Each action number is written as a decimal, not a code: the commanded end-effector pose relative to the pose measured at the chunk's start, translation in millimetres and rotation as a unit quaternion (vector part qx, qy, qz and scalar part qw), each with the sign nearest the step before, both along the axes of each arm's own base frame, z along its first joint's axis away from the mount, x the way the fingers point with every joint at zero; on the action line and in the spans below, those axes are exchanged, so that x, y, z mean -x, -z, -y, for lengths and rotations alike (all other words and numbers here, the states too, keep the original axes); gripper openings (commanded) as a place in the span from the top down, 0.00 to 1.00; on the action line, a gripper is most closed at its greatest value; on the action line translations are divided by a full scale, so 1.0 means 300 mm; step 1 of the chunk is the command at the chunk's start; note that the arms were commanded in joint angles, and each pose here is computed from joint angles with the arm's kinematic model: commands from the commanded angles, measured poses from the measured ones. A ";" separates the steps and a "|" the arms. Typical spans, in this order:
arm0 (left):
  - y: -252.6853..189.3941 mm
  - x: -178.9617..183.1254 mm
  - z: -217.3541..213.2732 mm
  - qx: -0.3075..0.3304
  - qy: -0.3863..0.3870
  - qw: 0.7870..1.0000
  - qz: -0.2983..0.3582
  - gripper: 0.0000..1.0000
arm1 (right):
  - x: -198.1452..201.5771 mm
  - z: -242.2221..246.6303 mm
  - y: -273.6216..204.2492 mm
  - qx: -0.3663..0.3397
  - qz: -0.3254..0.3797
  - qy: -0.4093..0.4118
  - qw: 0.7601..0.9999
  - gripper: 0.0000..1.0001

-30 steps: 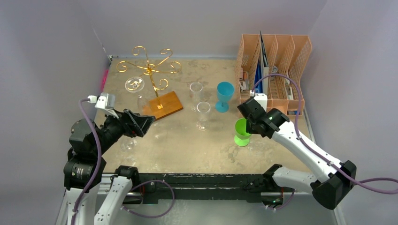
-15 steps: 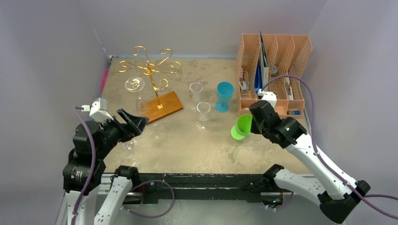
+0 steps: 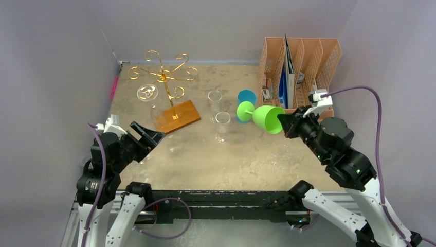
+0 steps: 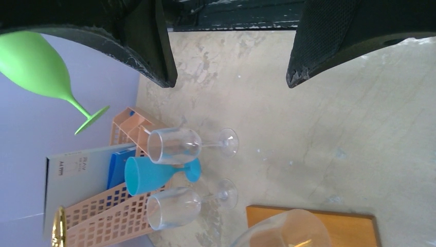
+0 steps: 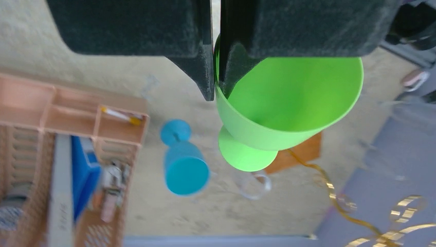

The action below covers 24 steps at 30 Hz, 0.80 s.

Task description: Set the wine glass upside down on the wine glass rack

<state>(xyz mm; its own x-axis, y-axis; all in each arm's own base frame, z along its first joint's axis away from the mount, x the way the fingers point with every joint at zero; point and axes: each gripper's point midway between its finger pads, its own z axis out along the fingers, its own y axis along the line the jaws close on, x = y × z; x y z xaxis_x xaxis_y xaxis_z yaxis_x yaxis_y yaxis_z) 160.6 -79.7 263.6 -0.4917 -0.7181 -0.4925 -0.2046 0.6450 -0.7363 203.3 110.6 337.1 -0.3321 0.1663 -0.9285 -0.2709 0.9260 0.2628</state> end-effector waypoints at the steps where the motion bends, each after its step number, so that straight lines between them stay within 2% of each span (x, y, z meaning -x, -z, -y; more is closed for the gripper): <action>1: -0.087 -0.022 0.079 0.081 0.031 0.996 0.028 0.23 | 0.004 -0.147 -0.227 -0.067 0.109 -0.112 0.985 1.00; 8: -0.281 -0.016 0.146 0.163 0.067 0.982 0.070 0.18 | -0.015 -0.276 -0.332 -0.110 0.169 -0.187 0.961 1.00; 11: -0.314 -0.027 0.161 0.206 0.061 0.975 0.059 0.16 | -0.020 -0.327 -0.344 -0.113 0.197 -0.221 0.948 1.00; 15: -0.375 -0.041 0.212 0.249 0.101 0.961 0.064 0.16 | -0.046 -0.387 -0.333 -0.113 0.209 -0.249 0.939 1.00; 19: -0.340 -0.049 0.216 0.240 0.102 0.965 0.038 0.16 | -0.047 -0.473 -0.298 -0.080 0.197 -0.264 0.941 1.00; 24: -0.280 -0.043 0.235 0.269 0.103 0.958 -0.007 0.16 | 0.003 -0.627 -0.219 0.027 0.212 -0.266 0.940 1.00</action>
